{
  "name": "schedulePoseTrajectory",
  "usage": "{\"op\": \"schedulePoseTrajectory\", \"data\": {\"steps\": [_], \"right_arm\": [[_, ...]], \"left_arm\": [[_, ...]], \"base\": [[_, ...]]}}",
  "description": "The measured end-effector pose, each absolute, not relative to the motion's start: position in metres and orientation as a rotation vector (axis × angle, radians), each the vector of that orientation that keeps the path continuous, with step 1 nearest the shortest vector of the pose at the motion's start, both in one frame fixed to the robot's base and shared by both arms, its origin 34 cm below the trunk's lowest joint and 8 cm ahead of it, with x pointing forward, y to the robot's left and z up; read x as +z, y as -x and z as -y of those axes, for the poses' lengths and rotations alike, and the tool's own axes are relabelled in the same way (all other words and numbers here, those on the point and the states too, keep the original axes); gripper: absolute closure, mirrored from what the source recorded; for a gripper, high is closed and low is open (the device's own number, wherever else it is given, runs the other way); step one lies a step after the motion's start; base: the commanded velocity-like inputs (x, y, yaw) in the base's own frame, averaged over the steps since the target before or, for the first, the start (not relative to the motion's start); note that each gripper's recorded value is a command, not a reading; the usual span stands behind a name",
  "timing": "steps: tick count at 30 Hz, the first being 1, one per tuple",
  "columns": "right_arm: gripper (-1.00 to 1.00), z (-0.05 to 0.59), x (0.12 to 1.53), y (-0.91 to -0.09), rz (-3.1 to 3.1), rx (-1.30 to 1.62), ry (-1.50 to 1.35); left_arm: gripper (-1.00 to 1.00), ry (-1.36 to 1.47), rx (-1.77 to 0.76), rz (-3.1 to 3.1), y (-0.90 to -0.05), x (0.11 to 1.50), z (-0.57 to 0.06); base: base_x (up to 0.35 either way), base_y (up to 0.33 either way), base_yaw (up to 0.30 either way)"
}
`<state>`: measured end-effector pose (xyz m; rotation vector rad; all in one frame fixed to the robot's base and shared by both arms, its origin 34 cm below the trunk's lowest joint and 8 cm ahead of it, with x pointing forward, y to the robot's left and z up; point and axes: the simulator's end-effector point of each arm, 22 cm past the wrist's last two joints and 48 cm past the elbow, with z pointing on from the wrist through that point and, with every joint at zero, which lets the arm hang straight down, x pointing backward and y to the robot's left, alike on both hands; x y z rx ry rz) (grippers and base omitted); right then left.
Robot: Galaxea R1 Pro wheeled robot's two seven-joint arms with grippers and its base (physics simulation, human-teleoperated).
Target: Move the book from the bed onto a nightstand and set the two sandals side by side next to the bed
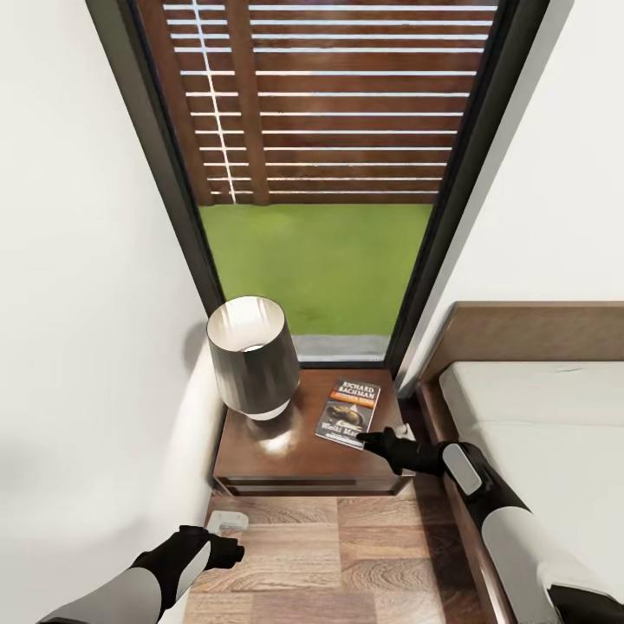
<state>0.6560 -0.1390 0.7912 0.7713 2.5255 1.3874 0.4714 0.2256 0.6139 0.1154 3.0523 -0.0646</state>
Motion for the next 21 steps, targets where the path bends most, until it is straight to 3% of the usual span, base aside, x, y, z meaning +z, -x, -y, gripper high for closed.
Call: {"op": "schedulePoseTrajectory", "data": {"steps": [13, 21], "right_arm": [[1.0, 0.142, 0.789, -0.657, -2.54, 1.362, -0.775], [1.0, 0.1418, 0.7887, -0.6567, -2.542, 1.359, -0.774]], "left_arm": [[-1.0, -0.115, -0.064, -3.051, -0.4716, 0.614, -0.2256], [-1.0, -0.114, -0.064, -3.051, -0.4716, 0.6141, -0.2257]], "base": [[0.004, 0.001, 0.0], [0.124, 0.033, 0.0]]}}
